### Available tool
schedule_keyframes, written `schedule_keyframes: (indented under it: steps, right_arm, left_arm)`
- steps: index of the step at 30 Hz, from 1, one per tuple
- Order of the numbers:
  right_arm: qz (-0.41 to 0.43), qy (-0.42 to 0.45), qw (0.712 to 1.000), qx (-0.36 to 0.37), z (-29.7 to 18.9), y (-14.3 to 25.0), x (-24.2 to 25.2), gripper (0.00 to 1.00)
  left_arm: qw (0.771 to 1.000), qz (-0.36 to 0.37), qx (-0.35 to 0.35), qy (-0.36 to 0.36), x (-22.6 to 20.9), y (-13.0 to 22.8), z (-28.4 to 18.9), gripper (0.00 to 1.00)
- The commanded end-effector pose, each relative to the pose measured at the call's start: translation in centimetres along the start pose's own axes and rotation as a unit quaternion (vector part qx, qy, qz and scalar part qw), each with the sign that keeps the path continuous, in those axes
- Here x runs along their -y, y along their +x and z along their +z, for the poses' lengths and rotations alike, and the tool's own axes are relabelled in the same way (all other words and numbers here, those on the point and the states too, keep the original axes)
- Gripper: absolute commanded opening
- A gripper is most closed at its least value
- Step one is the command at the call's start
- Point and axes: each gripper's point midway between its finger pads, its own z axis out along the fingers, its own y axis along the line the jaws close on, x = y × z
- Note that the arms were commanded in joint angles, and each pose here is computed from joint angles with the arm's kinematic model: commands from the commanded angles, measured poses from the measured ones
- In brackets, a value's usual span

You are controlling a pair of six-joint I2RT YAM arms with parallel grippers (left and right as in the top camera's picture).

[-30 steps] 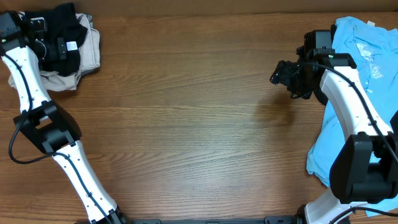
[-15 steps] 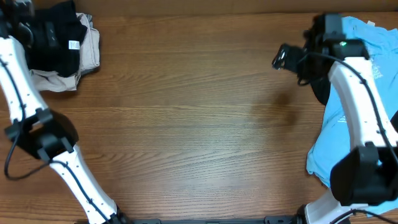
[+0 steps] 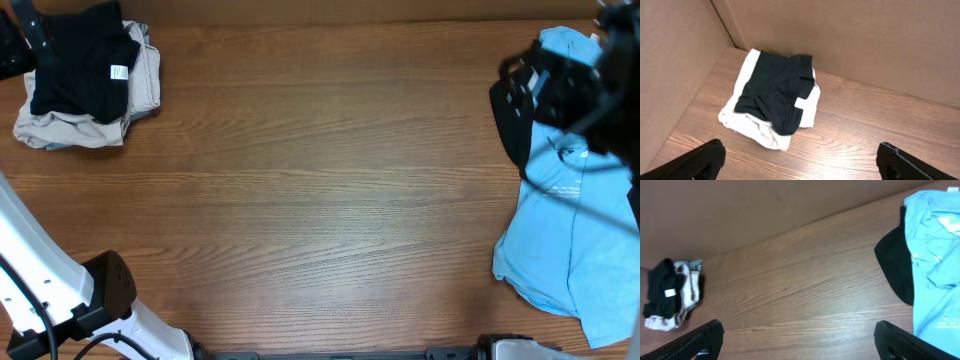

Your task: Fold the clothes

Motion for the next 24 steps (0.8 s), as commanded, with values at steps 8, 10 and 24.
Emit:
schedule_keyframes:
  steps: [8,10,24]
  right_arm:
    - [-0.007,-0.005,1.0,0.024,-3.4,0.8,-0.3,1.0]
    - [-0.007,-0.004,1.0,0.021,-3.3,0.8,-0.3,1.0]
    - [-0.008,0.037,0.998,0.05,-1.4,0.6,1.7,1.0]
  left_arm:
    - [1.0,-0.021,-0.015,0.003,0.0,0.5,1.0,1.0]
    - [1.0,-0.022,-0.015,0.003,0.0,0.5,1.0,1.0]
    - [1.0,-0.022,-0.015,0.003,0.0,0.5,1.0,1.0]
